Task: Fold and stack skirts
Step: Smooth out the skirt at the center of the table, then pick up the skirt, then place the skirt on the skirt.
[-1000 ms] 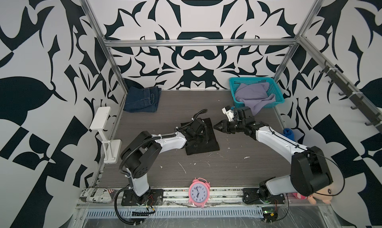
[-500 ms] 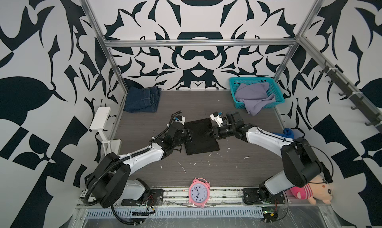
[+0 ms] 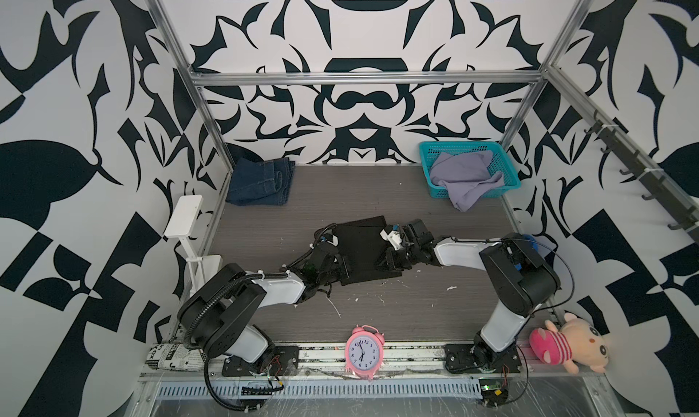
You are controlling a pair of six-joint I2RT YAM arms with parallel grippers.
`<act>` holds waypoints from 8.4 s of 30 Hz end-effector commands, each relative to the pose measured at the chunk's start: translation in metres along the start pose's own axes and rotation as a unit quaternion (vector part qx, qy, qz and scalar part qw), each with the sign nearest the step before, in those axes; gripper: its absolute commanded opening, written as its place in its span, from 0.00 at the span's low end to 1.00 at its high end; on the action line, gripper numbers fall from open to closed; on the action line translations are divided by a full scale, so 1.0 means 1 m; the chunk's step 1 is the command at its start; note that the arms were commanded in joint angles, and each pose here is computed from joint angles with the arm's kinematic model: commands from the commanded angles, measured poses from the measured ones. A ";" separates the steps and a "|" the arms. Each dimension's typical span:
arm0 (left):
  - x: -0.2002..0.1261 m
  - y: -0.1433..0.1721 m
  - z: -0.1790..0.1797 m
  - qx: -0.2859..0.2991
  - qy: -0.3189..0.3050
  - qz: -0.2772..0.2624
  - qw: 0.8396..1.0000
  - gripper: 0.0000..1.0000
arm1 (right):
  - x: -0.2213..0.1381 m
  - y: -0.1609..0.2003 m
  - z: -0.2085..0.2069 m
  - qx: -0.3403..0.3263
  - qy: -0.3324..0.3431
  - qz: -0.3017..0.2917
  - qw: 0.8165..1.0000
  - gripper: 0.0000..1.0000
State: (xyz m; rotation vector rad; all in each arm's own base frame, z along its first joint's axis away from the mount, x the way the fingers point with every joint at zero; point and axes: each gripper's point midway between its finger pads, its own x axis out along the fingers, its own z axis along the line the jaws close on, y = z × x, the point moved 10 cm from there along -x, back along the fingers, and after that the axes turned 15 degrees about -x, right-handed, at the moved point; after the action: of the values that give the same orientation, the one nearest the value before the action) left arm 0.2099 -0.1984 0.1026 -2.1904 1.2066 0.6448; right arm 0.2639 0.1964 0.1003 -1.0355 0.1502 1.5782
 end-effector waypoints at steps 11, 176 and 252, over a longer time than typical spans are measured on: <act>-0.043 -0.005 -0.011 0.034 -0.023 -0.026 0.999 0.01 | -0.027 -0.011 0.007 -0.010 0.067 -0.012 0.998 0.21; -0.071 -0.290 -0.065 0.314 -0.214 -0.069 0.922 0.00 | 0.010 -0.153 0.092 -0.178 -0.011 -0.135 0.975 0.99; -0.180 -0.497 -0.012 0.298 -0.268 -0.321 0.858 0.87 | 0.018 -0.162 0.139 -0.194 -0.058 -0.115 0.973 0.95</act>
State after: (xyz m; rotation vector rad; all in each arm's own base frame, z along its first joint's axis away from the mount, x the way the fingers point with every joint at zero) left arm 0.5751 0.1369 0.2401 -1.5784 0.4810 0.5840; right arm 0.3281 0.3371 0.2196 -1.2081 -0.2723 1.5114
